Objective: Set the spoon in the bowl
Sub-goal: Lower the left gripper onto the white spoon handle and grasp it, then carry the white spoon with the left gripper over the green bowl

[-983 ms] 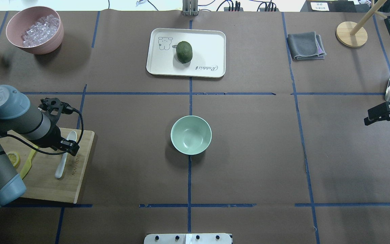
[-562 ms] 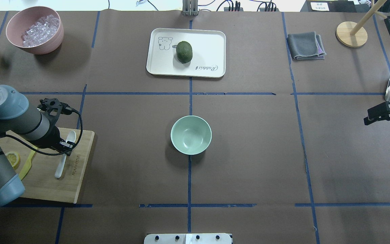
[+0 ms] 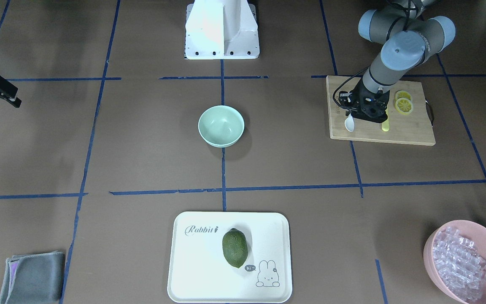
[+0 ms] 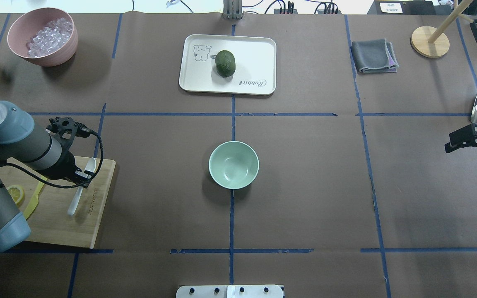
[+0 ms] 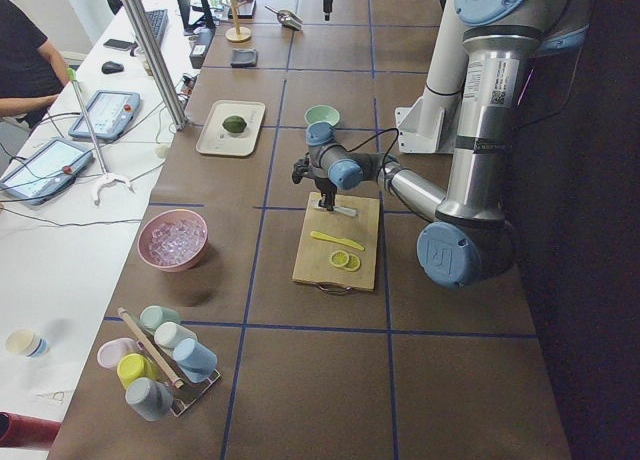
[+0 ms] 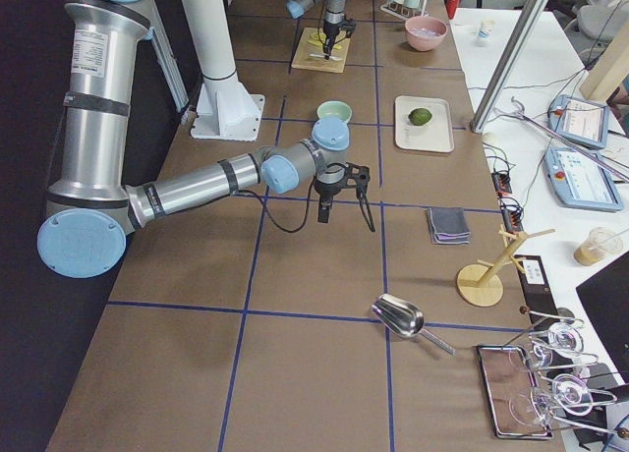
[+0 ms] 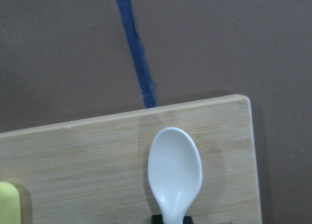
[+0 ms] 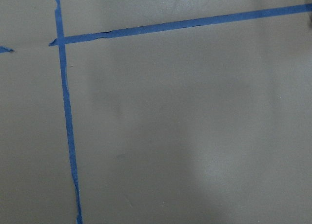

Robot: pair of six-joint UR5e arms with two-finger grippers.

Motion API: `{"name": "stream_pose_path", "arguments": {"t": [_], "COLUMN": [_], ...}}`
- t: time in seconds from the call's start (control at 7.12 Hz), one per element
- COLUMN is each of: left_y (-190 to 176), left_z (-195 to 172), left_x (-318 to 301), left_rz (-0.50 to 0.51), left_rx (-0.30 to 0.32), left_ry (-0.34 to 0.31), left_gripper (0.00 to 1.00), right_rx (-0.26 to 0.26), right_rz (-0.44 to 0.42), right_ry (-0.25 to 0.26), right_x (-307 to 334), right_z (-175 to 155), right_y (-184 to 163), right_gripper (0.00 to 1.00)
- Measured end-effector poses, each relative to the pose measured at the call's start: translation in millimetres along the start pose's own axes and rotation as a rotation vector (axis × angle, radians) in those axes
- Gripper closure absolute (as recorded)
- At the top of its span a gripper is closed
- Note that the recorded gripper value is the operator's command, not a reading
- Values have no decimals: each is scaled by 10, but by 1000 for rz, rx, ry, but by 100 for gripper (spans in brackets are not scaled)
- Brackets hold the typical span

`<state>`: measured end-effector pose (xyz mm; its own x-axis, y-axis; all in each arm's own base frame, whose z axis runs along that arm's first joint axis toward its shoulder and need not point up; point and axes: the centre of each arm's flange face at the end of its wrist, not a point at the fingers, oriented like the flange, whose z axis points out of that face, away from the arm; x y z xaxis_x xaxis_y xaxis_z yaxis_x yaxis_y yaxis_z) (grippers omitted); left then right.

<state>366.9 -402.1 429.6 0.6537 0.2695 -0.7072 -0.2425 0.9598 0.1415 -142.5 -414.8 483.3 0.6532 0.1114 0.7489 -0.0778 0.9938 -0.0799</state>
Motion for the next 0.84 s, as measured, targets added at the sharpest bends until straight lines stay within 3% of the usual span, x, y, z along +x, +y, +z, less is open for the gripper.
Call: {"name": "stream_pose_path", "arguments": {"t": [0.42, 0.84], "left_y": [-309, -851], "left_z": [-710, -771], "left_x": [1137, 2540], "left_rz": [48, 86], "left_rx": [19, -3], "left_ry": [38, 76], "left_gripper": [100, 100], "right_rx": [22, 36], "right_rz": [13, 21], "right_ry": [13, 24], "right_x": [86, 135], "right_z": [-40, -58], "right_y": [-49, -82], "right_gripper": [0, 0]}}
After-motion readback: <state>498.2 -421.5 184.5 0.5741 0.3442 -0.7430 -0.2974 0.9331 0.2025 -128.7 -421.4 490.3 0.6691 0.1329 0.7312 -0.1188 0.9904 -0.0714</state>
